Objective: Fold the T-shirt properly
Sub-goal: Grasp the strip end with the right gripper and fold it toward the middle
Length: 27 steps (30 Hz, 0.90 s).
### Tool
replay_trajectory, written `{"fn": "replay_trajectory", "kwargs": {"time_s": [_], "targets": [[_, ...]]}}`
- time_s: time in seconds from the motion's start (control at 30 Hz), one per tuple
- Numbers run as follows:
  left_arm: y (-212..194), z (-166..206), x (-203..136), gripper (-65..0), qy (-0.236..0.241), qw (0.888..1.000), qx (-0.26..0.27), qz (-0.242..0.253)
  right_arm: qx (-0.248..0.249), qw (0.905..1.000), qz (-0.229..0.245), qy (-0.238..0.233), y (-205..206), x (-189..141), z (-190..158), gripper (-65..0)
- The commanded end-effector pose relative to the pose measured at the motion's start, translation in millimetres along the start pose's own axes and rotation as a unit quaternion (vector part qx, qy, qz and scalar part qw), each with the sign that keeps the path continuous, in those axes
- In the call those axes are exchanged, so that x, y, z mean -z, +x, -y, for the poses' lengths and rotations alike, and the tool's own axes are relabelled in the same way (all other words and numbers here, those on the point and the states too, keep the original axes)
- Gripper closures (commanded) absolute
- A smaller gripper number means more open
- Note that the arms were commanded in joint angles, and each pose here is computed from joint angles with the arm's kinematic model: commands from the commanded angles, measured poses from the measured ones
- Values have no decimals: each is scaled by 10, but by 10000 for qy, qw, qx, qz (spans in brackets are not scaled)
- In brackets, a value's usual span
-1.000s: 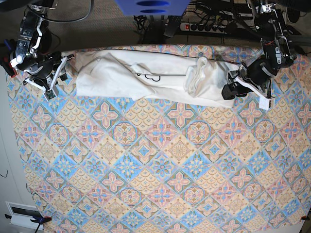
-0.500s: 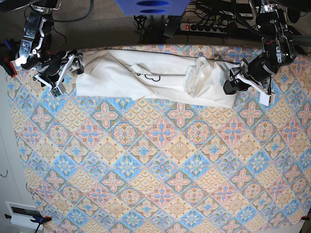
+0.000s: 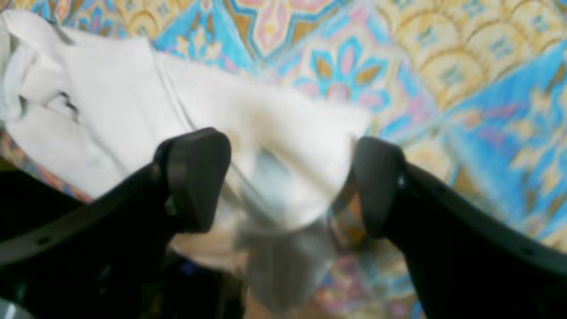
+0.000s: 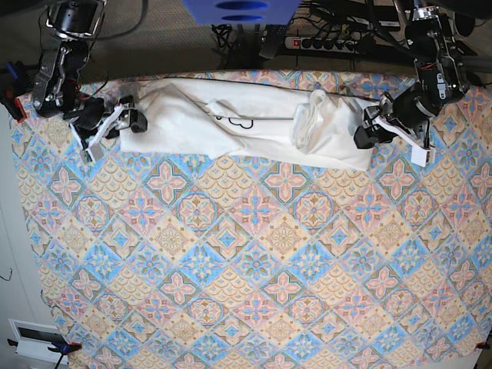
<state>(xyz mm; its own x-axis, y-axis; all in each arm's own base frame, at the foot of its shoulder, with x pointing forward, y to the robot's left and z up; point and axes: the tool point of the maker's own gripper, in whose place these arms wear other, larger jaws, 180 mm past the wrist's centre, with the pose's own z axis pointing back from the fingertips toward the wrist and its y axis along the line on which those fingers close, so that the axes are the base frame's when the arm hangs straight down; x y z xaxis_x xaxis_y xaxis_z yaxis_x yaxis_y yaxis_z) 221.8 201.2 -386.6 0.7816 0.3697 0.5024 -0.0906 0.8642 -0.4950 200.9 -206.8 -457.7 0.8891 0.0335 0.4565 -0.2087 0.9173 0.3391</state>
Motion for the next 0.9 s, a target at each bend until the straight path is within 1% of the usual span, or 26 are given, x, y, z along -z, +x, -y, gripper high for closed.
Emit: {"fn": "replay_trajectory", "kwargs": {"time_s": [0.0,0.07,0.17,0.33,0.4,0.53,0.6,0.8,0.87], "targets": [[111,33,-36,-351,-69,9998,83,175,-10,10000,58,-17,35,-27,40,-457],[111,33,-36,-351,-69,9998,83,175,24,9999,102,-2,104,6,62,-457],[124,37,-33,-351,-75,9998,88,189,168,9997,135,65,81,73,63,-457],[111,33,-36,-351,-69,9998,83,175,377,9992,-51,127,-91,139,73,-456],[124,37,-33,-351,-75,9998,88,189,412,9990,-80,136,-117,149,76,-446],[168,53,-26,-351,-95,9996,107,235,410,9988,-222,165,-226,150,43,-372],[168,53,-26,-351,-95,9996,107,235,375,9983,-335,283,-311,183,-46,-334],[187,60,-23,-351,-103,9996,115,255,392,9964,-220,723,-244,261,-289,-254],[187,60,-23,-351,-103,9996,115,255,437,9957,-153,801,-217,262,-320,-205]]}}
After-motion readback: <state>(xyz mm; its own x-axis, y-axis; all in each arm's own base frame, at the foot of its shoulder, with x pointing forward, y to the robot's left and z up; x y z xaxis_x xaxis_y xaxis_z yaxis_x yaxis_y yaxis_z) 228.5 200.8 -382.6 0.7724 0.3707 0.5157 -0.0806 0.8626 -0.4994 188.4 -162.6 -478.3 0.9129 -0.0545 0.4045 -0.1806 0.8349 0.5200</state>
